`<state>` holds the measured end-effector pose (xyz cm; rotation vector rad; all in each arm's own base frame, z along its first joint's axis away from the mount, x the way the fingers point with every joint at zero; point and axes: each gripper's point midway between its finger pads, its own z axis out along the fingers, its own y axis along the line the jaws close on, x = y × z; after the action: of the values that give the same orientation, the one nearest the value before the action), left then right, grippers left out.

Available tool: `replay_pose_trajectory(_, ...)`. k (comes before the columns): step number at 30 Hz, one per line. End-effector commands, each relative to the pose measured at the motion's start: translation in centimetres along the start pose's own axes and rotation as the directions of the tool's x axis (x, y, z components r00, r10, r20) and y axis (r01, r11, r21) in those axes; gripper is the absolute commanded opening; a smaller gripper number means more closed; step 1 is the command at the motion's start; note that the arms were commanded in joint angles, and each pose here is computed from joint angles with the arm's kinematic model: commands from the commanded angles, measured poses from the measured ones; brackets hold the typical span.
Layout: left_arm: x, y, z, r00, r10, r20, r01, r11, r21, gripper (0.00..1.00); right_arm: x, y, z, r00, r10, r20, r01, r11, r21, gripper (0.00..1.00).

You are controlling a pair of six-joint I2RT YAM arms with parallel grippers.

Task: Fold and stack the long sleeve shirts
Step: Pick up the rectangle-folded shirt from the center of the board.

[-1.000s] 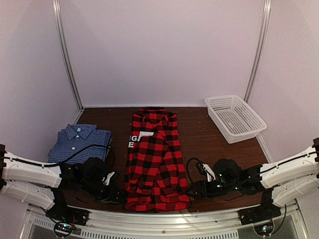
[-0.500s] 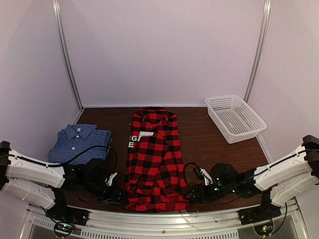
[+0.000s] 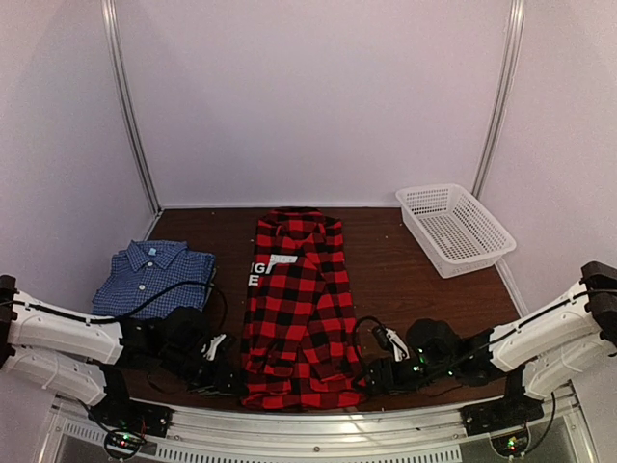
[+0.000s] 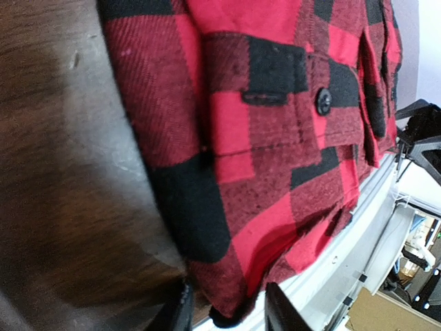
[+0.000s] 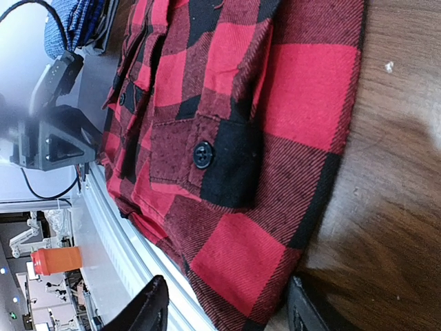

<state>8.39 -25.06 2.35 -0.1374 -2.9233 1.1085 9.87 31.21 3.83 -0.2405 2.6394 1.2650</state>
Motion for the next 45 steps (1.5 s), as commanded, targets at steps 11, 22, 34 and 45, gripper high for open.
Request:
replay_pose_trajectory(11, -2.2, -0.3, -0.1, 0.993, 0.003, 0.119, -0.005, 1.000, 0.015, 0.52, -0.5, -0.4, 0.1, 0.999, 0.028, 0.024, -0.028, 1.000, -0.014, 0.62)
replay_pose_trajectory(22, -2.4, 1.1, -0.1, 0.984, -0.063, 0.166, 0.059, 0.998, 0.029, 0.64, -1.4, -0.4, 0.8, 0.996, 0.085, 0.033, -0.082, 0.994, -0.065, 0.61)
replay_pose_trajectory(34, -2.6, 0.4, 1.3, 0.990, -0.062, 0.123, 0.056, 0.997, 0.054, 0.39, -2.5, 0.2, 1.6, 0.996, 0.086, 0.028, -0.083, 0.993, -0.087, 0.53)
replay_pose_trajectory(45, -3.1, -1.1, 0.5, 0.991, -0.026, 0.133, 0.016, 0.997, 0.077, 0.03, -3.8, 1.6, 1.8, 0.996, 0.073, 0.053, -0.067, 0.991, -0.115, 0.38)
